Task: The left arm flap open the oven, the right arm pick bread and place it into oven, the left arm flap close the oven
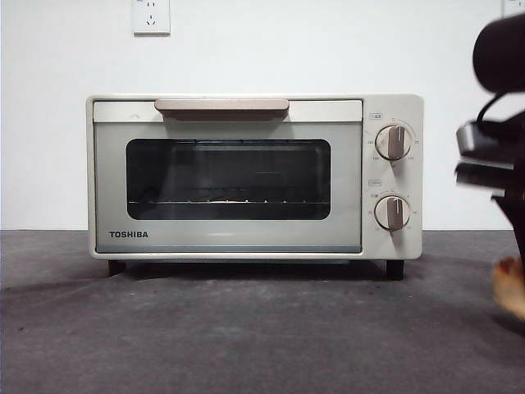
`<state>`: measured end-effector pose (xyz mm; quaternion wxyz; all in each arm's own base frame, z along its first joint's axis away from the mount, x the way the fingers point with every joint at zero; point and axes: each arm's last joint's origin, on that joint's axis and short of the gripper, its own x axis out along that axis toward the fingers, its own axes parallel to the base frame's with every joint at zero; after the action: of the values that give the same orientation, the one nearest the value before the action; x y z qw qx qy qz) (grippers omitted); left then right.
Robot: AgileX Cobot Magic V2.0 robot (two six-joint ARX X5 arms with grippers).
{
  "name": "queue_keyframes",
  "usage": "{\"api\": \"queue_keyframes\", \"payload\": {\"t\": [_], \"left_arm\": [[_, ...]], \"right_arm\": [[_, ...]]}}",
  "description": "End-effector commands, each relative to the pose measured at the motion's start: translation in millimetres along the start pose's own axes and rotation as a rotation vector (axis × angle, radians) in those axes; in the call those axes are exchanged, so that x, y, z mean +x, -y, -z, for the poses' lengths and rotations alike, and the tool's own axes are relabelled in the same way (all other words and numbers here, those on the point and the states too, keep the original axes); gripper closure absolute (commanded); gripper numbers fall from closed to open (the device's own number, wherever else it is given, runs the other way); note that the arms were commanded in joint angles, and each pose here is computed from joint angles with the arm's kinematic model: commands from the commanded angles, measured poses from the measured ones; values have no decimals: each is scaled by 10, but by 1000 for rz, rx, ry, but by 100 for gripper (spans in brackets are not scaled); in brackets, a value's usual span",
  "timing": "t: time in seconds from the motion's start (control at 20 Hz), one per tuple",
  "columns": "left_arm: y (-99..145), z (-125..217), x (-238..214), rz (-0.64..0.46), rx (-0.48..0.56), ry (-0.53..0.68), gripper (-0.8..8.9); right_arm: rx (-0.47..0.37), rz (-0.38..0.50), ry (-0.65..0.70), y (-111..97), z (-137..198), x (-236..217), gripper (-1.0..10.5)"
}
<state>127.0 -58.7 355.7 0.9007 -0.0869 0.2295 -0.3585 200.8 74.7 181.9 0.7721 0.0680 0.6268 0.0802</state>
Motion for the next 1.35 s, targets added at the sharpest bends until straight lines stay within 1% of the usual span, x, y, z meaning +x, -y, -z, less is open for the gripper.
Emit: {"api": "queue_keyframes", "payload": {"t": [0.05, 0.15, 0.2, 0.25, 0.3, 0.4, 0.5, 0.65, 0.7, 0.85, 1.05, 1.25, 1.35], "left_arm": [[-20, -29, 66, -5, 6, -34, 363], [-72, -17, 173, -10, -18, -84, 422], [-101, -15, 237, -11, -31, -112, 479], [-117, -21, 289, -13, -41, -140, 545], [-133, -38, 349, -14, -51, -173, 631], [-165, -112, 486, -15, -66, -228, 761], [-201, -215, 638, -13, -69, -260, 794], [-246, -356, 913, 2, -19, -303, 797], [-259, -411, 1019, 8, 18, -316, 797], [-285, -550, 1306, 30, 86, -323, 797], [-320, -608, 1529, 29, 110, -289, 797], [-387, -550, 1717, 27, 103, -318, 797], [-414, -518, 1781, 7, 105, -334, 797]], "right_arm": [[-25, -61, 33, -32, 45, -174, 902], [-53, -141, 79, -46, 149, -408, 902], [-75, -185, 108, -48, 218, -526, 902], [-87, -218, 138, -45, 283, -628, 902], [-100, -250, 179, -36, 369, -748, 902], [-131, -311, 264, -15, 535, -953, 902], [-161, -369, 351, 6, 683, -1116, 902], [-181, -458, 457, 36, 876, -1298, 902], [-180, -485, 489, 47, 934, -1349, 902], [-174, -537, 557, 68, 1042, -1444, 902], [-182, -552, 582, 81, 1096, -1476, 902], [-190, -568, 581, 80, 1110, -1484, 902], [-190, -568, 581, 80, 1110, -1484, 902]]}}
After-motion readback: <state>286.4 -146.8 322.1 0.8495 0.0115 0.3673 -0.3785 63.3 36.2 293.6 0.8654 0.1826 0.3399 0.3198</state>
